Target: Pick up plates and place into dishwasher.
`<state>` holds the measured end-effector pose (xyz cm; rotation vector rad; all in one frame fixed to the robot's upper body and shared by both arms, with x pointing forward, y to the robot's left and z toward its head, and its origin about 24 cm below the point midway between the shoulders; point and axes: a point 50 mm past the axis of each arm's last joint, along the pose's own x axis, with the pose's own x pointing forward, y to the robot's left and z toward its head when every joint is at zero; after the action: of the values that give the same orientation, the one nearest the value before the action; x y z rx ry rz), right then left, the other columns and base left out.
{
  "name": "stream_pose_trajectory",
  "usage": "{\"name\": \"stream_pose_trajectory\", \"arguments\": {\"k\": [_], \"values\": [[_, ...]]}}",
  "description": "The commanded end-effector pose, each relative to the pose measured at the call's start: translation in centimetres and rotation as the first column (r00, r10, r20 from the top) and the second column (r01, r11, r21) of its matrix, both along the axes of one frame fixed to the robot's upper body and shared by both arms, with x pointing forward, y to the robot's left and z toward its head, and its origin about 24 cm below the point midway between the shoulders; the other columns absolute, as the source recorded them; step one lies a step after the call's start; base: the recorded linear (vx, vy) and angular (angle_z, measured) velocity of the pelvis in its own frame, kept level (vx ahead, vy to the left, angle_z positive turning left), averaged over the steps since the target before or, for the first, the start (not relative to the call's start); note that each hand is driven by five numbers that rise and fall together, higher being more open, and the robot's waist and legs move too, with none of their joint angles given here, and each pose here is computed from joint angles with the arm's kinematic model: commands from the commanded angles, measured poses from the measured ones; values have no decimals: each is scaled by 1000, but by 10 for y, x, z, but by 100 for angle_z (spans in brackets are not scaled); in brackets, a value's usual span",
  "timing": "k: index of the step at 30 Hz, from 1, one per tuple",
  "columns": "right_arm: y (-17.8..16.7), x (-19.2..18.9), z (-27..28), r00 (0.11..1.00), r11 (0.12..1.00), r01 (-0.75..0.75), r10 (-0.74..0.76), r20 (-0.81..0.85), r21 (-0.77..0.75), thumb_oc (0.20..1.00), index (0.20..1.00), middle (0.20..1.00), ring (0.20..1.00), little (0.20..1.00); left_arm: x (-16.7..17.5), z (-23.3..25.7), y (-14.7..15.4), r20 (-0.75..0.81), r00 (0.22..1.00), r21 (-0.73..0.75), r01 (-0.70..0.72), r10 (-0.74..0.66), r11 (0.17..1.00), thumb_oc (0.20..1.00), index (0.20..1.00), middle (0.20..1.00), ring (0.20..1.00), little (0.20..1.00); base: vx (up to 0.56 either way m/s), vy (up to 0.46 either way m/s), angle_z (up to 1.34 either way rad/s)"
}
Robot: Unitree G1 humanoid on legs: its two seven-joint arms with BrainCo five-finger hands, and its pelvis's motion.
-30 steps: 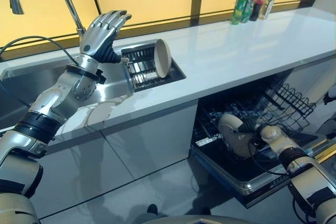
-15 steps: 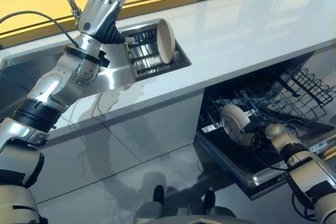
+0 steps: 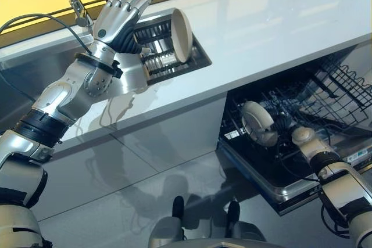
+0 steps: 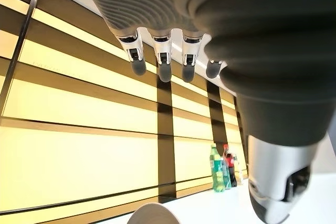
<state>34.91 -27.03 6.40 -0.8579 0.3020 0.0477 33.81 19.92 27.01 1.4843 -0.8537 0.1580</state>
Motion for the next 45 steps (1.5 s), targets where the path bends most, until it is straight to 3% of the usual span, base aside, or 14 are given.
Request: {"name": "stream_pose_trajectory", "arguments": {"k": [1, 7, 14, 27, 36, 45], "values": [[3, 6, 52, 971, 999, -46, 42, 237, 11, 1000, 1000, 1000, 1000, 1000, 0, 28, 22, 125, 985, 34, -125, 120, 992, 1000, 1000, 1000, 1000, 1000, 67, 99, -4], [17, -20, 62, 925, 972, -235, 218, 312, 15, 1000, 1000, 1000, 1000, 1000, 2, 37, 48, 186, 951, 55, -260, 246, 964, 1000, 1000, 1000, 1000, 1000, 56, 87, -9], [19, -44, 79, 874, 946, -322, 290, 390, 19, 1000, 1000, 1000, 1000, 1000, -4, 47, 79, 265, 898, 40, -374, 351, 927, 1000, 1000, 1000, 1000, 1000, 11, 98, -23], [-2, -65, 100, 870, 945, -327, 300, 391, 0, 1000, 1000, 1000, 1000, 1000, -26, 93, 117, 424, 749, 38, -577, 510, 816, 1000, 1000, 1000, 1000, 1000, -51, 78, -21], [-4, -67, 106, 864, 940, -341, 312, 396, 3, 1000, 1000, 1000, 1000, 1000, -26, 93, 132, 366, 693, 213, -712, 621, 669, 1000, 1000, 1000, 1000, 1000, -33, 60, -9], [-9, -64, 112, 872, 941, -335, 293, 393, 42, 1000, 1000, 1000, 1000, 1000, -20, 96, 132, 352, 686, 358, -728, 637, 585, 1000, 1000, 1000, 1000, 1000, -31, 57, 1]]}}
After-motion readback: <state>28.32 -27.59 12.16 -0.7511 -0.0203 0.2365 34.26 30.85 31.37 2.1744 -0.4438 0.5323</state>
